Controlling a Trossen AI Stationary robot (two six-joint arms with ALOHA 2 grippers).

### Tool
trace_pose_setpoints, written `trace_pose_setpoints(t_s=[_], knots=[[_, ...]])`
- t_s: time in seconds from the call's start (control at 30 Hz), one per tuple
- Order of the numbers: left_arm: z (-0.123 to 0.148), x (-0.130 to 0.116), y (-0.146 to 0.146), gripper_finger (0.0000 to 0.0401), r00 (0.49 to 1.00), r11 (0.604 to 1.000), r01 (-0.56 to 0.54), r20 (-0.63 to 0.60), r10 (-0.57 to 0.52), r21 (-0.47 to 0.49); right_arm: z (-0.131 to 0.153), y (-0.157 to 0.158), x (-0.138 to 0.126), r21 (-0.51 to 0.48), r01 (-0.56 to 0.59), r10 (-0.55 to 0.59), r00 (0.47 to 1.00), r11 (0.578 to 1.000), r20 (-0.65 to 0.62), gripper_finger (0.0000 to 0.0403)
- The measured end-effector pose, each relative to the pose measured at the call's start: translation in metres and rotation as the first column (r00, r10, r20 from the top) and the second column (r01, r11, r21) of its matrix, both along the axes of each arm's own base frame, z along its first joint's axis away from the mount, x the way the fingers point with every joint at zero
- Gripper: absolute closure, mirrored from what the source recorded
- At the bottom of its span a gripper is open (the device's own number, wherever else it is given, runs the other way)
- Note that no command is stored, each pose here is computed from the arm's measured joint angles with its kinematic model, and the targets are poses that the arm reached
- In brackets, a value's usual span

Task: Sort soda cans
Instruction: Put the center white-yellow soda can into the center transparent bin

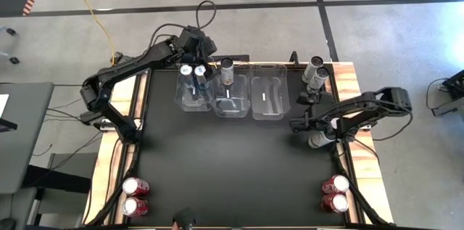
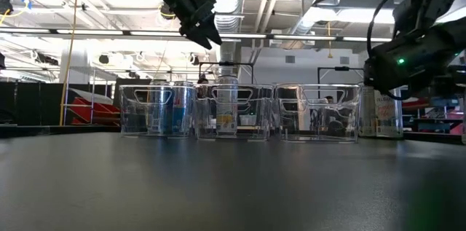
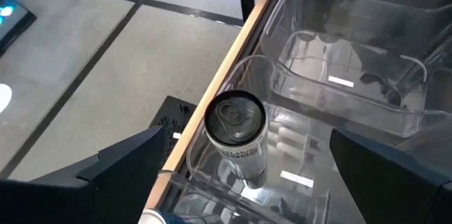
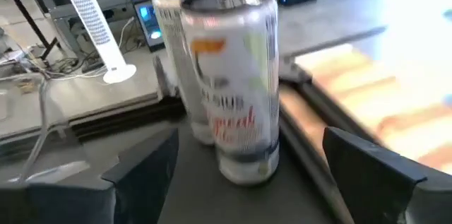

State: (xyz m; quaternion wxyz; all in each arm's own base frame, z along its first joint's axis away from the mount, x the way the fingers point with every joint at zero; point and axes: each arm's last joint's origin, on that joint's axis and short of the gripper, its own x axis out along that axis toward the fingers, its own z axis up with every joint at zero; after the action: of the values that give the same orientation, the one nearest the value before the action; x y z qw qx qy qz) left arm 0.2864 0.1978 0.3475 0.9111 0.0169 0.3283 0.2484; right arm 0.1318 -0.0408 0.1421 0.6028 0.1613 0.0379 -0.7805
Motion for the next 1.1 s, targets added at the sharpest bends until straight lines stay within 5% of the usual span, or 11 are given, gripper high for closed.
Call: trace_pose_setpoints(t_s=[0.17, 0.4, 0.73, 1.1], knots=[[0.000, 0.000, 0.000, 0.0005, 1.000, 1.000, 0.000, 0.001, 0.000, 0.000, 0.002, -0.011, -0.003, -0.030, 0.018, -0.022, 0.993, 0.999, -0.117, 0.0028], [0.000, 0.000, 0.000, 0.0005, 1.000, 1.000, 0.000, 0.002, 0.000, 0.001, 0.000, -0.023, -0.005, -0.039, 0.106, -0.109, 0.990, 0.994, -0.086, 0.0028], [0.000, 0.000, 0.000, 0.0005, 1.000, 1.000, 0.004, -0.001, -0.004, 0.006, 0.013, -0.031, 0.019, -0.009, 0.036, -0.037, 0.986, 0.999, -0.162, 0.0028], [0.001, 0.000, 0.000, 0.0005, 1.000, 1.000, 0.007, 0.000, -0.007, 0.012, 0.012, -0.062, 0.014, 0.014, 0.181, -0.177, 0.973, 0.983, -0.147, 0.0029]])
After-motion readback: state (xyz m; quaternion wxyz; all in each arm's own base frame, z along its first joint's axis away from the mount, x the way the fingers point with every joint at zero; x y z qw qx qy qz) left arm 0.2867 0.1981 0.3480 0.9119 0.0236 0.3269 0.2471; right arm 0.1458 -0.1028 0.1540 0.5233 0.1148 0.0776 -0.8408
